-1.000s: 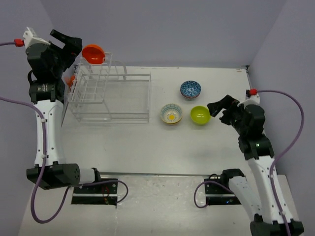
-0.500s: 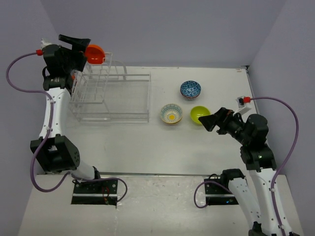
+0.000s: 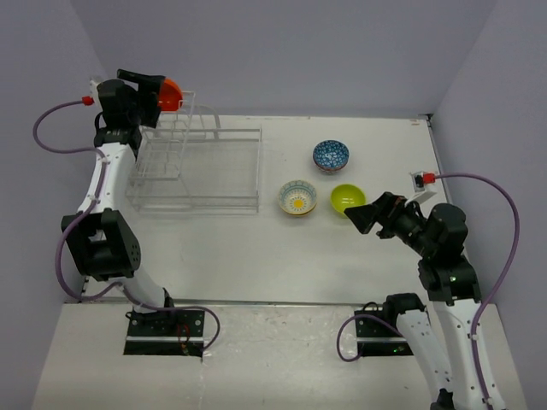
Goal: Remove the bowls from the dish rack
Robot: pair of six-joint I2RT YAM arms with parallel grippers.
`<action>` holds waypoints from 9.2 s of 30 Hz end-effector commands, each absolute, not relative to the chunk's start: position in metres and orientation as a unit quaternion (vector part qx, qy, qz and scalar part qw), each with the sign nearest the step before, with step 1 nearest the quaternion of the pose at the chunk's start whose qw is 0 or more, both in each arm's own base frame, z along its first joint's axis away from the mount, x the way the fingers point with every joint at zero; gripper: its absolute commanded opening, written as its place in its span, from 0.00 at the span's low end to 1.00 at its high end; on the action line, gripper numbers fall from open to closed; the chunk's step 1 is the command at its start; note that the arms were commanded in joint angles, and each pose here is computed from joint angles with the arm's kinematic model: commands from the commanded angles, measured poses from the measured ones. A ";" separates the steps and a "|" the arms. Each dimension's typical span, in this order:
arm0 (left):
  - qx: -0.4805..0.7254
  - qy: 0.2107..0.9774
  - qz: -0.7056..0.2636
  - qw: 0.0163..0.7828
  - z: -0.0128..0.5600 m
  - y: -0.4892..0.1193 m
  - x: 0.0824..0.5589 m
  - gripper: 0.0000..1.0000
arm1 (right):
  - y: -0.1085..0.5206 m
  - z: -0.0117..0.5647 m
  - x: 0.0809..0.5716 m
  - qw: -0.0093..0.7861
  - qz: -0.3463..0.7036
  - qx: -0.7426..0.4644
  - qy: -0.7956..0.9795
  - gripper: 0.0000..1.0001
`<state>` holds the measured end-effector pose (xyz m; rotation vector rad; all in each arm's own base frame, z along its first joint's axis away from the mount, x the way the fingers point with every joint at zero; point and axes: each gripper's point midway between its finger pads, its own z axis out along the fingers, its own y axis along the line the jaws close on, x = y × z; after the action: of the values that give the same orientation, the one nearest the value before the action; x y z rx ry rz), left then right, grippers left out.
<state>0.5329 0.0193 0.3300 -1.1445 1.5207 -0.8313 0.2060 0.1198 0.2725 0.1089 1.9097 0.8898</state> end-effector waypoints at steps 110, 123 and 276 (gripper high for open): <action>0.789 0.490 -0.085 0.361 0.156 -0.358 0.059 0.00 | 0.181 0.160 0.150 0.223 0.138 -0.168 0.950 0.00; 0.728 0.536 -0.051 0.424 0.183 -0.364 0.102 0.23 | 0.192 0.149 0.157 0.232 0.149 -0.166 0.947 0.00; -0.154 0.723 -0.036 0.673 0.266 0.002 0.203 1.00 | 0.014 0.298 0.170 0.631 0.084 0.088 0.767 0.99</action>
<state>0.1985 0.0007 0.2603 -0.3182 1.6606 -0.0753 0.1613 0.0106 0.2930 0.1994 1.7736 0.1733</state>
